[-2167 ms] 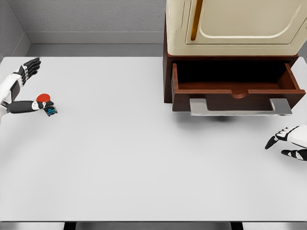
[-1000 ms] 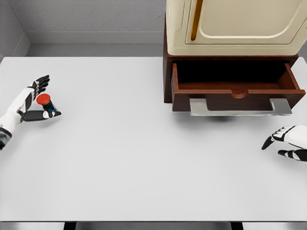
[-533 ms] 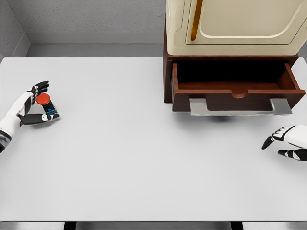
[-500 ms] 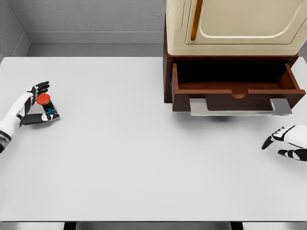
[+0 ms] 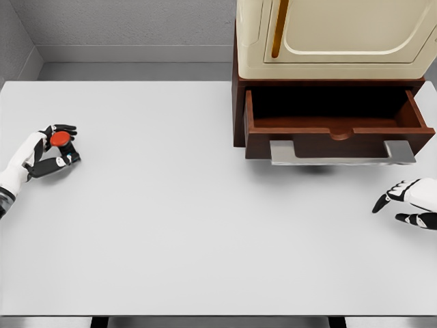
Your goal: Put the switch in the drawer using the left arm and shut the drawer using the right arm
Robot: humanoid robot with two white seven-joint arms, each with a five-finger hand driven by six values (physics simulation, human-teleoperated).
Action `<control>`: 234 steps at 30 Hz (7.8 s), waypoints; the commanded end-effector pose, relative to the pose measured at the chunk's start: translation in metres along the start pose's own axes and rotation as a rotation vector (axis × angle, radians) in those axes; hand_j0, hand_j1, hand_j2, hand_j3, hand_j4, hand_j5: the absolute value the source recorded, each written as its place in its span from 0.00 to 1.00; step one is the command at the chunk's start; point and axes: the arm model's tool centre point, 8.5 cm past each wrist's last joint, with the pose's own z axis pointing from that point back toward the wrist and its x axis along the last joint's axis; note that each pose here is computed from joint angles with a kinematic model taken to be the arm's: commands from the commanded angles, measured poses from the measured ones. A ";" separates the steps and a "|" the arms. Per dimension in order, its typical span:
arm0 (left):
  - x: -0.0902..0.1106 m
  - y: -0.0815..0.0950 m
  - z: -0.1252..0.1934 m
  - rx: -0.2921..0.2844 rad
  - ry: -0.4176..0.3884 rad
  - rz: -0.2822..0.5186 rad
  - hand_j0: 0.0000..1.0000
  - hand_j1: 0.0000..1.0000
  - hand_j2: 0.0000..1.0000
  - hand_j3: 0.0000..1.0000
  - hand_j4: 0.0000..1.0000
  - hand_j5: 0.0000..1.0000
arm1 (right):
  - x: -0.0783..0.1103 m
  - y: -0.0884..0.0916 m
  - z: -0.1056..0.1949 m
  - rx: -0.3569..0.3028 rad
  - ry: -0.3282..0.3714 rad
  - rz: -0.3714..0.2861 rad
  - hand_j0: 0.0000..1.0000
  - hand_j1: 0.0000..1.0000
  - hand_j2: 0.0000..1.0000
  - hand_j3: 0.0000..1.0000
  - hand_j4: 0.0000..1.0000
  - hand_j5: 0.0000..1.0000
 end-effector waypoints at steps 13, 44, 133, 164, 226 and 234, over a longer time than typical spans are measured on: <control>0.006 0.000 -0.002 0.000 -0.021 0.001 0.46 0.46 0.46 0.46 0.46 0.46 | 0.000 -0.001 0.000 -0.003 0.000 -0.004 0.59 0.59 0.59 0.59 0.59 0.59; 0.131 -0.030 -0.013 -0.100 -0.372 -0.114 0.40 0.40 0.40 0.40 0.40 0.40 | 0.000 -0.001 0.001 -0.005 0.002 -0.005 0.59 0.59 0.59 0.59 0.59 0.59; 0.360 -0.285 -0.073 -0.147 -0.790 -1.110 0.33 0.33 0.33 0.33 0.33 0.33 | 0.005 -0.006 -0.003 -0.014 -0.017 0.007 0.59 0.59 0.59 0.59 0.59 0.59; 0.376 -0.287 -0.060 -0.125 -0.855 -1.123 1.00 1.00 1.00 1.00 1.00 1.00 | 0.012 -0.008 -0.006 -0.016 -0.041 0.016 0.59 0.59 0.59 0.59 0.59 0.59; 0.303 -0.164 -0.081 -0.915 -0.484 0.161 1.00 1.00 1.00 1.00 1.00 1.00 | 0.011 -0.010 -0.006 -0.020 -0.039 0.018 0.59 0.59 0.59 0.59 0.59 0.59; 0.296 -0.181 -0.089 -0.904 -0.463 0.106 1.00 1.00 1.00 1.00 1.00 1.00 | 0.012 -0.010 -0.006 -0.021 -0.041 0.017 0.59 0.59 0.59 0.59 0.59 0.59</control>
